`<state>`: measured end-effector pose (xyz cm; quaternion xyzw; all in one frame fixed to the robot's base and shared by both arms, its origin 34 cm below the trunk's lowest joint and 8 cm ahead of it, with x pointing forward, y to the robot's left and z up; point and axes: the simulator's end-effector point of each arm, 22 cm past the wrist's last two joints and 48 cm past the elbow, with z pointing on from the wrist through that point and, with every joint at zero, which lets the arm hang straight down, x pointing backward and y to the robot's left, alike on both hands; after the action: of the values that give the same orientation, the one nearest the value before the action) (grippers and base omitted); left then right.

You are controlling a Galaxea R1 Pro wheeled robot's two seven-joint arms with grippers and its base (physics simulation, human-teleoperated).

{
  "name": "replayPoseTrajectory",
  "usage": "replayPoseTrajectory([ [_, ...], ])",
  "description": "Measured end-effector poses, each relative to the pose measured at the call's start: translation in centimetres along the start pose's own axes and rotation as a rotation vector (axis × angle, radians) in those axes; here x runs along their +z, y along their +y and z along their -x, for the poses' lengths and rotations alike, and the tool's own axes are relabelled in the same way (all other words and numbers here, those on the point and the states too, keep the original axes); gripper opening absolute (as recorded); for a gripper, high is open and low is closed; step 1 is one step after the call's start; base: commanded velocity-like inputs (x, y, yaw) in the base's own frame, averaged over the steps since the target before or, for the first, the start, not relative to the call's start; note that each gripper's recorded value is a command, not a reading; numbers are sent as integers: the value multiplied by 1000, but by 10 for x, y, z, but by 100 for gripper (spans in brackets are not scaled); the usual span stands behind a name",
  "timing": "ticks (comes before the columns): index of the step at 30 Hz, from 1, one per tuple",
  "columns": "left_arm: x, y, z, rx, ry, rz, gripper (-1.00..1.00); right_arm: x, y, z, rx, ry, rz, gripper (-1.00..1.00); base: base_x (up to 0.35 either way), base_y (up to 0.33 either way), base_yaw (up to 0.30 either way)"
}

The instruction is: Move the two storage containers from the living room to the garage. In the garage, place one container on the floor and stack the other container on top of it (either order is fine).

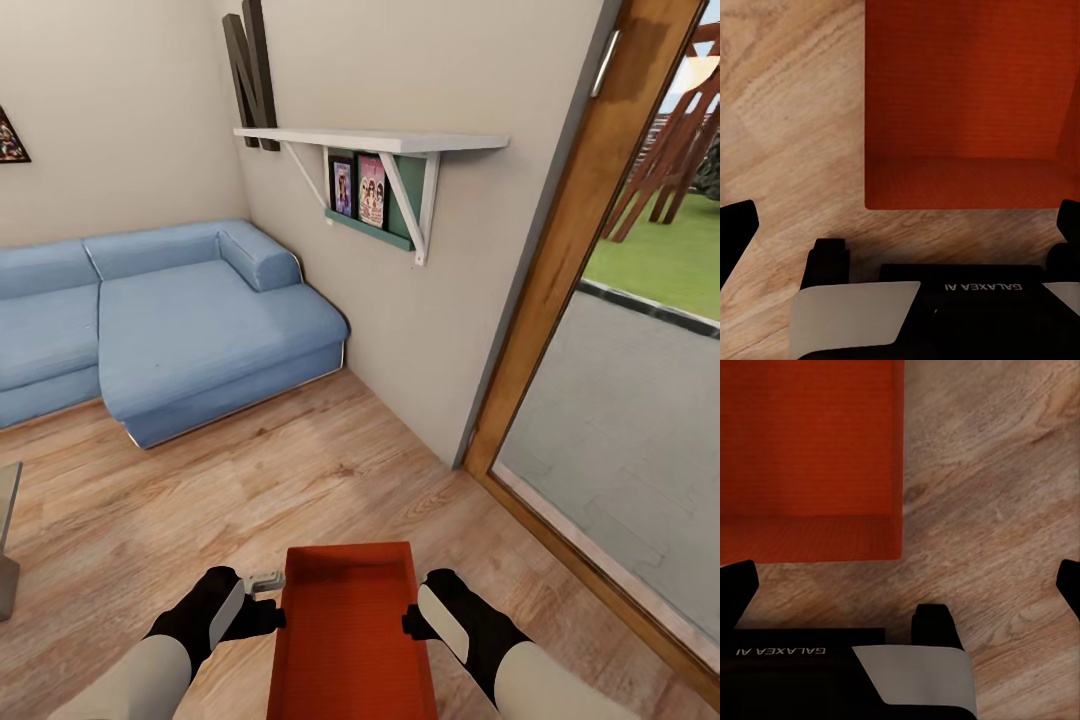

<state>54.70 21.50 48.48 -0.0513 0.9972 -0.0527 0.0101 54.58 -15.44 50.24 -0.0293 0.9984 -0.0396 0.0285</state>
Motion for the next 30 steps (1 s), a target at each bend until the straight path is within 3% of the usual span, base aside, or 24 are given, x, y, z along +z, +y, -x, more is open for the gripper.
replayPoseTrajectory([
  [10,5,1,-4,-1,13,2,100,5,1,-4,-3,13,1,100,0,0,0],
  [24,39,6,-14,-4,35,4,100,36,5,-11,-2,25,4,100,0,0,0],
  [26,44,6,-15,-4,38,4,100,31,15,6,-1,-17,29,100,0,0,0],
  [30,54,8,-18,-3,44,5,100,1,42,58,0,-156,106,100,0,0,0],
])
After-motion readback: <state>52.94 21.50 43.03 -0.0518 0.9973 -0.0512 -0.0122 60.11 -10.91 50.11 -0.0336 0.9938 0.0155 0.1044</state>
